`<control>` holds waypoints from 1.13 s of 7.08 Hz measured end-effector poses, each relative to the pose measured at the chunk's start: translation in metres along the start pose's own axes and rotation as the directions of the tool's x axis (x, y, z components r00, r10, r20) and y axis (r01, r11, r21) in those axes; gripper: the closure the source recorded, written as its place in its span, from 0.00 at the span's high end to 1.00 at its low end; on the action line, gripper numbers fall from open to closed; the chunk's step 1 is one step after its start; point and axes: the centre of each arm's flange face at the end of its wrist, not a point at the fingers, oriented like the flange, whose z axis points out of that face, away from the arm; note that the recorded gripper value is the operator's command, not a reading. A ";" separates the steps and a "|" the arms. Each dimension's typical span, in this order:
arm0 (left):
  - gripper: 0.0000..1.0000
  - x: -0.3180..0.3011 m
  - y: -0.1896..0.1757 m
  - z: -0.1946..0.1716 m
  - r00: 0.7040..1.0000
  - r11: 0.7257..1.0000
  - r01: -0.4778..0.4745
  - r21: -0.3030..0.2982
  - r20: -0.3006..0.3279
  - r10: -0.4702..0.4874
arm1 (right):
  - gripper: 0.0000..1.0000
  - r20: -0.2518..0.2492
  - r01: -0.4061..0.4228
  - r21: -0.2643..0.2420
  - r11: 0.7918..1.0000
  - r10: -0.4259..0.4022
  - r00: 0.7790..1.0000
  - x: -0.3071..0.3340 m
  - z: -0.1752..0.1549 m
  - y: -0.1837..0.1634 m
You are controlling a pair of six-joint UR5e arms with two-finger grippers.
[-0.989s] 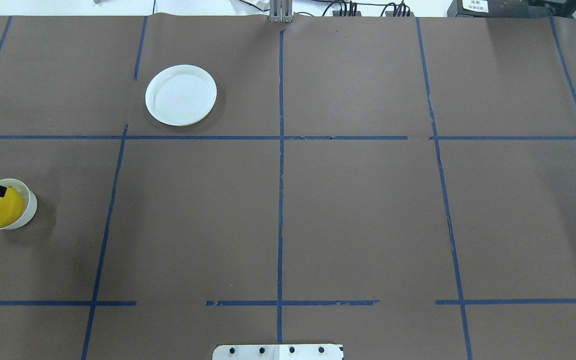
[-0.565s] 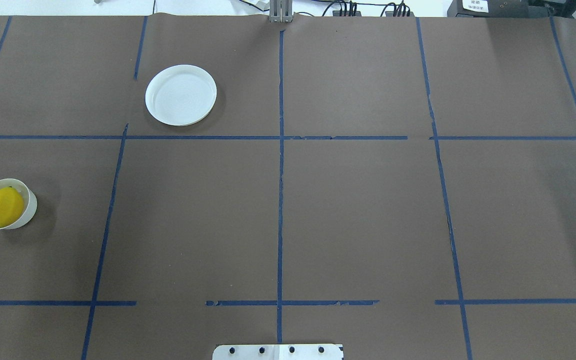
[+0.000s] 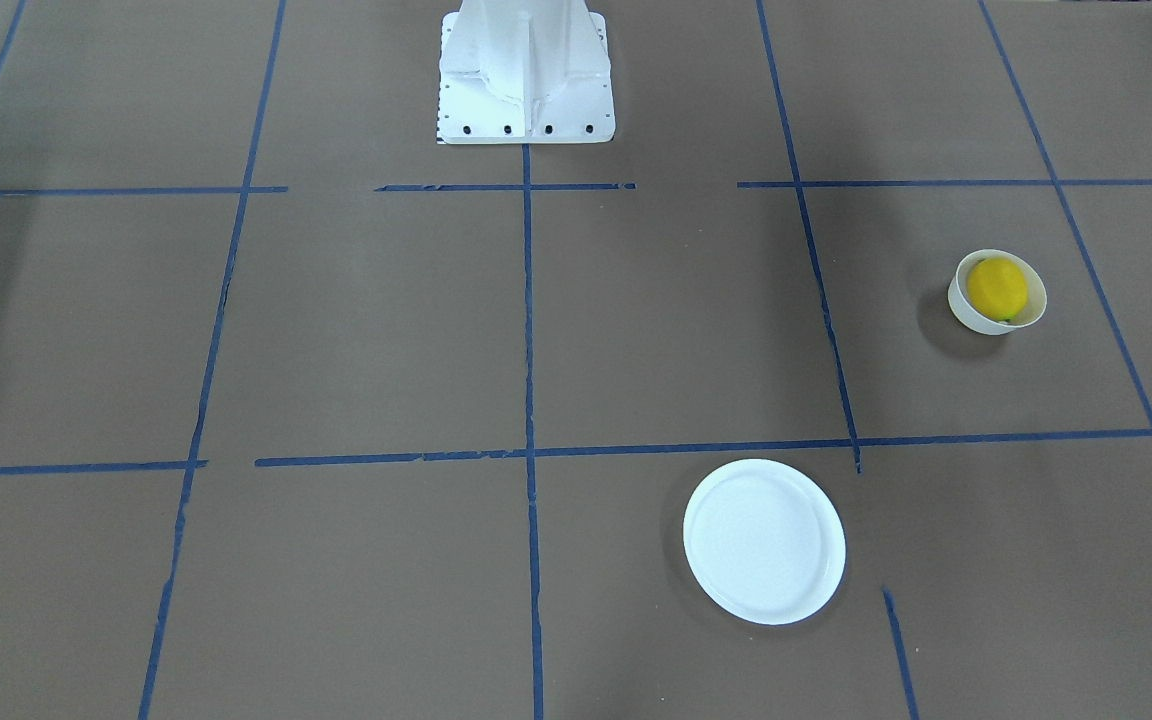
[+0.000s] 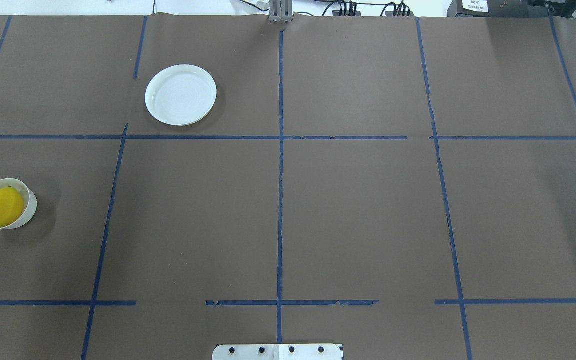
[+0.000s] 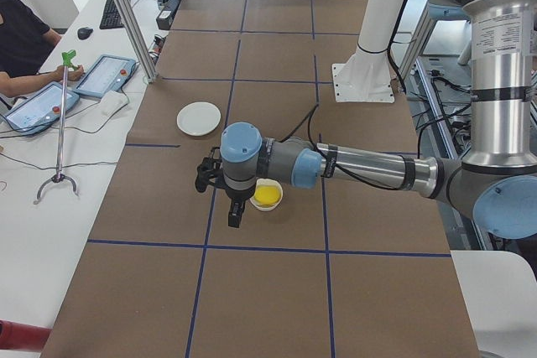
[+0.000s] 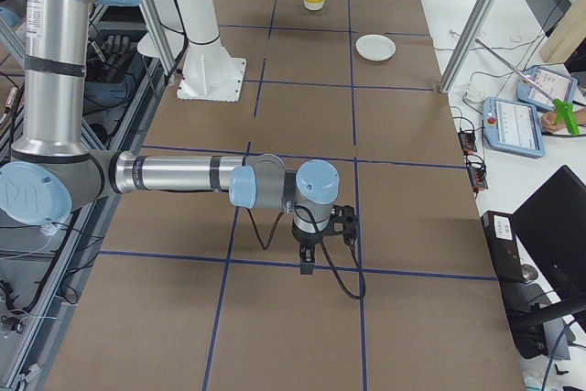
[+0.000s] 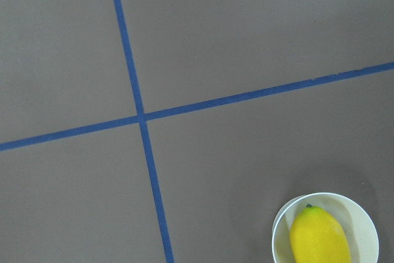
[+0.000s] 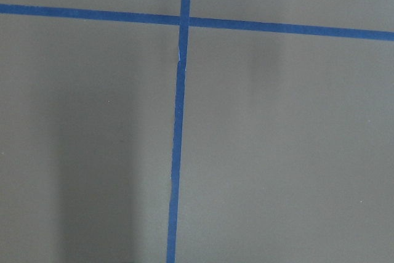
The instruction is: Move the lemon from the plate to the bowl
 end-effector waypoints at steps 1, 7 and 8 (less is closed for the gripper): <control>1.00 -0.017 0.018 0.000 1.000 1.000 0.019 -0.011 -0.001 -0.019 | 1.00 0.000 0.000 0.000 1.000 0.000 1.000 0.000 0.000 0.000; 1.00 -0.035 0.042 0.005 0.999 0.999 0.032 -0.034 -0.002 -0.032 | 1.00 0.000 0.000 0.000 1.000 0.000 1.000 0.000 0.000 0.000; 1.00 -0.036 0.043 0.005 0.999 0.999 0.033 -0.035 -0.002 -0.033 | 1.00 0.000 0.000 0.000 1.000 0.000 1.000 0.000 0.000 0.000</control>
